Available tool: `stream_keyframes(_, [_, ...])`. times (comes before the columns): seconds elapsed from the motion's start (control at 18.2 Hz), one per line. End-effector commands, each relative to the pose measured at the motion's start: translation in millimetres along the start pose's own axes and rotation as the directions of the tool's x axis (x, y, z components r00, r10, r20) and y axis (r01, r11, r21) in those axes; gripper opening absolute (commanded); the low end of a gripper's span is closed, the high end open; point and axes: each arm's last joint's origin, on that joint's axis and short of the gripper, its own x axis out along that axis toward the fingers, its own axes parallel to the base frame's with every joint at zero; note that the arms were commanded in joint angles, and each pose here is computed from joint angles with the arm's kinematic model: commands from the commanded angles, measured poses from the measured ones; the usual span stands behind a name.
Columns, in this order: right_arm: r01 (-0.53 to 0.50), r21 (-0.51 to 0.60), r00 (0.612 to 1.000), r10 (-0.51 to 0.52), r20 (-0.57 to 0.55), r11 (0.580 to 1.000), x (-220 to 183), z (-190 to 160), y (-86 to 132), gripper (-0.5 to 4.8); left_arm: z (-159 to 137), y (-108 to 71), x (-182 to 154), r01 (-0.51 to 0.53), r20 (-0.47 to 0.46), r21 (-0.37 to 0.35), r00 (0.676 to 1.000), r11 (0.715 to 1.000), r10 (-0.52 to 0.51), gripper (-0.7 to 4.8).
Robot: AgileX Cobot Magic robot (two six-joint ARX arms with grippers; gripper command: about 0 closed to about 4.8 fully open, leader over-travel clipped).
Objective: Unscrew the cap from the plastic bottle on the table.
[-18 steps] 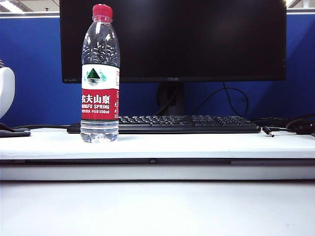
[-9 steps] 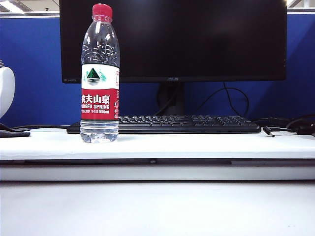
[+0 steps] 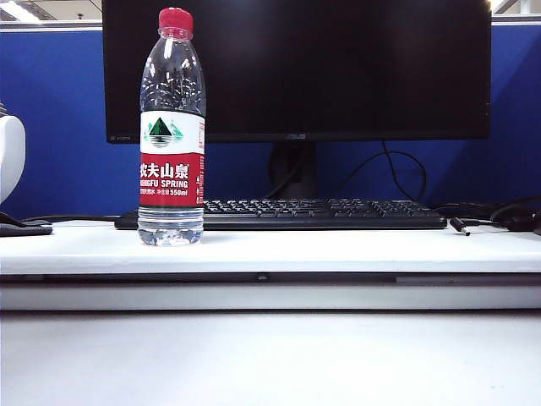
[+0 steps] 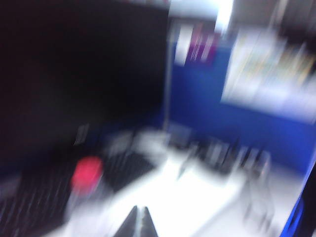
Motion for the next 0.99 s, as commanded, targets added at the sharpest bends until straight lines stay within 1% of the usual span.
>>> stream_keyframes(0.05, [-0.088, 0.06, 0.993, 0.092, -0.07, 0.994, 35, -20, -12, -0.04, -20, 27.8, 31, 0.034, -0.176, 0.075, 0.984, 0.997, -0.02, -0.03])
stream_keyframes(0.11, [-0.116, 0.103, 0.986, 0.126, -0.107, 0.988, 49, -33, -16, 0.07, -31, 43.4, 48, 0.059, -0.251, 0.089, 0.967, 0.994, -0.035, -0.04])
stream_keyframes(0.16, [-0.116, 0.149, 0.981, 0.136, -0.139, 0.982, 63, -49, -20, 0.34, -41, 58.6, 66, 0.083, -0.304, 0.095, 0.951, 0.992, -0.051, -0.04])
stream_keyframes(0.22, [-0.111, 0.158, 0.977, 0.137, -0.162, 0.981, 72, -61, -23, 0.53, -48, 68.9, 77, 0.089, -0.329, 0.081, 0.942, 0.993, -0.058, -0.04])
stream_keyframes(0.33, [-0.068, 0.187, 0.975, 0.105, -0.195, 0.98, 82, -77, -31, 0.54, -65, 87.5, 97, 0.09, -0.385, 0.056, 0.921, 0.994, -0.062, -0.04])
stream_keyframes(0.38, [-0.048, 0.207, 0.97, 0.095, -0.225, 0.977, 85, -87, -37, 0.54, -82, 100.7, 112, 0.104, -0.438, 0.012, 0.895, 0.994, -0.089, -0.04])
stream_keyframes(0.44, [-0.033, 0.227, 0.963, 0.093, -0.255, 0.973, 87, -94, -40, 0.54, -100, 110.6, 123, 0.124, -0.478, -0.052, 0.868, 0.991, -0.134, -0.04])
stream_keyframes(0.49, [-0.016, 0.244, 0.955, 0.087, -0.282, 0.97, 88, -99, -42, 0.54, -112, 116.0, 131, 0.147, -0.491, -0.116, 0.851, 0.982, -0.185, -0.04])
stream_keyframes(0.55, [-0.007, 0.238, 0.95, 0.081, -0.303, 0.971, 87, -101, -43, 0.54, -120, 118.7, 135, 0.179, -0.489, -0.172, 0.838, 0.969, -0.242, -0.04])
stream_keyframes(0.6, [-0.011, 0.213, 0.948, 0.078, -0.308, 0.977, 87, -101, -43, 0.54, -123, 118.7, 136, 0.204, -0.481, -0.204, 0.831, 0.958, -0.279, -0.04])
stream_keyframes(0.66, [-0.015, 0.2, 0.948, 0.078, -0.308, 0.98, 87, -101, -43, 0.54, -123, 117.0, 135, 0.219, -0.477, -0.205, 0.829, 0.954, -0.292, -0.04])
stream_keyframes(0.77, [-0.014, 0.193, 0.949, 0.074, -0.308, 0.981, 87, -101, -43, 0.54, -119, 115.1, 132, 0.217, -0.481, -0.179, 0.832, 0.96, -0.278, 0.0])
stream_keyframes(0.82, [-0.014, 0.186, 0.949, 0.072, -0.307, 0.982, 87, -101, -43, 0.54, -118, 115.0, 132, 0.215, -0.481, -0.175, 0.833, 0.961, -0.274, 0.32])
stream_keyframes(0.88, [-0.02, 0.167, 0.949, 0.071, -0.307, 0.986, 87, -101, -43, 0.54, -119, 115.1, 132, 0.211, -0.484, -0.172, 0.832, 0.962, -0.27, 1.47])
stream_keyframes(0.93, [-0.01, 0.165, 0.95, 0.061, -0.305, 0.986, 87, -101, -44, 0.54, -118, 115.5, 132, 0.208, -0.485, -0.166, 0.834, 0.964, -0.263, 2.06])
stream_keyframes(0.99, [-0.003, 0.162, 0.951, 0.053, -0.304, 0.987, 87, -101, -44, 0.54, -118, 115.7, 132, 0.207, -0.484, -0.161, 0.836, 0.965, -0.26, 2.22])
